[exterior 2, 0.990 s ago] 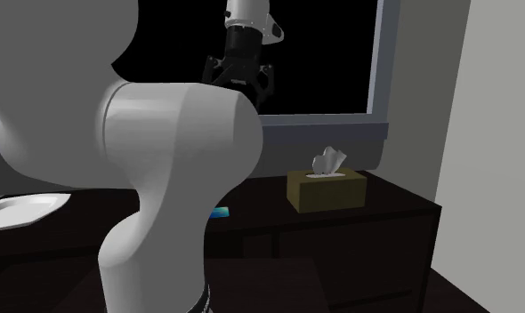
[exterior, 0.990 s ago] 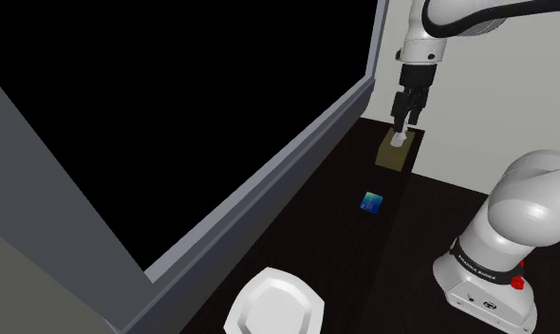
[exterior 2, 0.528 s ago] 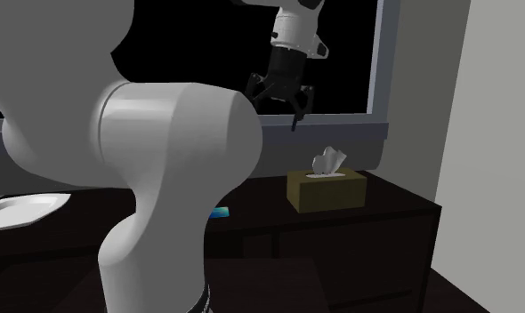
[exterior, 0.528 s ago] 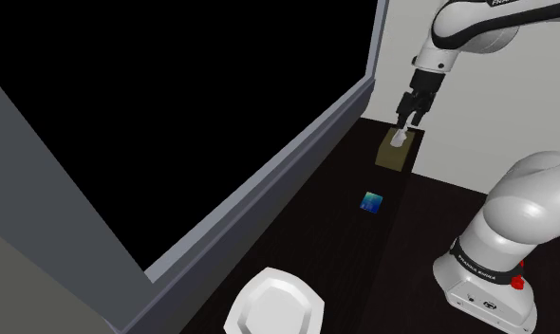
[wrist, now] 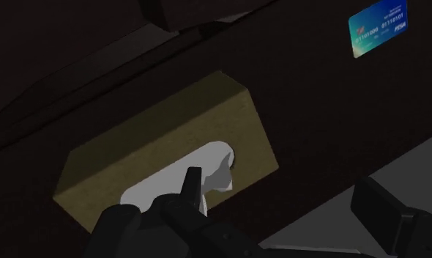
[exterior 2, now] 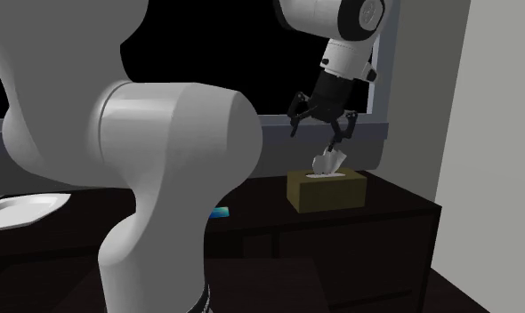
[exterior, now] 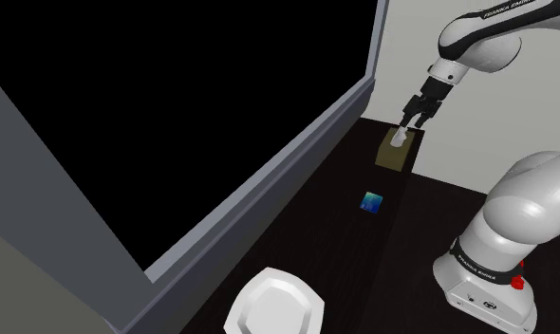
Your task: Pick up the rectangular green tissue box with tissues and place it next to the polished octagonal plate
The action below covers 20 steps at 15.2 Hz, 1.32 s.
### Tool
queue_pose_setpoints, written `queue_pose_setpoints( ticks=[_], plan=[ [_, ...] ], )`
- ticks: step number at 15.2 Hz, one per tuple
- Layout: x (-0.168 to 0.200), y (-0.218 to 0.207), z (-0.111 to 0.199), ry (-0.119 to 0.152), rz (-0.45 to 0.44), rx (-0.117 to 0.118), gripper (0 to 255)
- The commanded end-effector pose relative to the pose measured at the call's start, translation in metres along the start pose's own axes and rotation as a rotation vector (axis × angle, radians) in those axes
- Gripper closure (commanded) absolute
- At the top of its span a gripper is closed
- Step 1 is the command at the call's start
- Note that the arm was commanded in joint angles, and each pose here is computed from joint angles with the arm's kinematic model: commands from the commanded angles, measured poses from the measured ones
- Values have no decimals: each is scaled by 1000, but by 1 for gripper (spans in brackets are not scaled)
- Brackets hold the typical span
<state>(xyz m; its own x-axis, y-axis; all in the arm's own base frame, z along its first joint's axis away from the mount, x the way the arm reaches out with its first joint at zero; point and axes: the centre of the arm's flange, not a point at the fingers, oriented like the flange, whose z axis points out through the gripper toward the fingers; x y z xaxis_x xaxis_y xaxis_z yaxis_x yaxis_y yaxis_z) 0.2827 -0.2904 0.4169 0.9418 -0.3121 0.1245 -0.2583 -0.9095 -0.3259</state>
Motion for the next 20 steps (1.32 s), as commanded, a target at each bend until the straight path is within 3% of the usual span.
queue_pose_setpoints(
  ticks=[1, 2, 10, 17, 18, 20],
  plan=[
    [3, 29, 7, 43, 29, 22, 0],
    [4, 38, 9, 56, 38, 31, 0],
    [6, 37, 49, 56, 38, 31, 0],
    [6, 37, 49, 56, 38, 31, 0],
    [6, 37, 49, 56, 38, 31, 255],
    [6, 37, 49, 56, 38, 31, 255]
  ],
)
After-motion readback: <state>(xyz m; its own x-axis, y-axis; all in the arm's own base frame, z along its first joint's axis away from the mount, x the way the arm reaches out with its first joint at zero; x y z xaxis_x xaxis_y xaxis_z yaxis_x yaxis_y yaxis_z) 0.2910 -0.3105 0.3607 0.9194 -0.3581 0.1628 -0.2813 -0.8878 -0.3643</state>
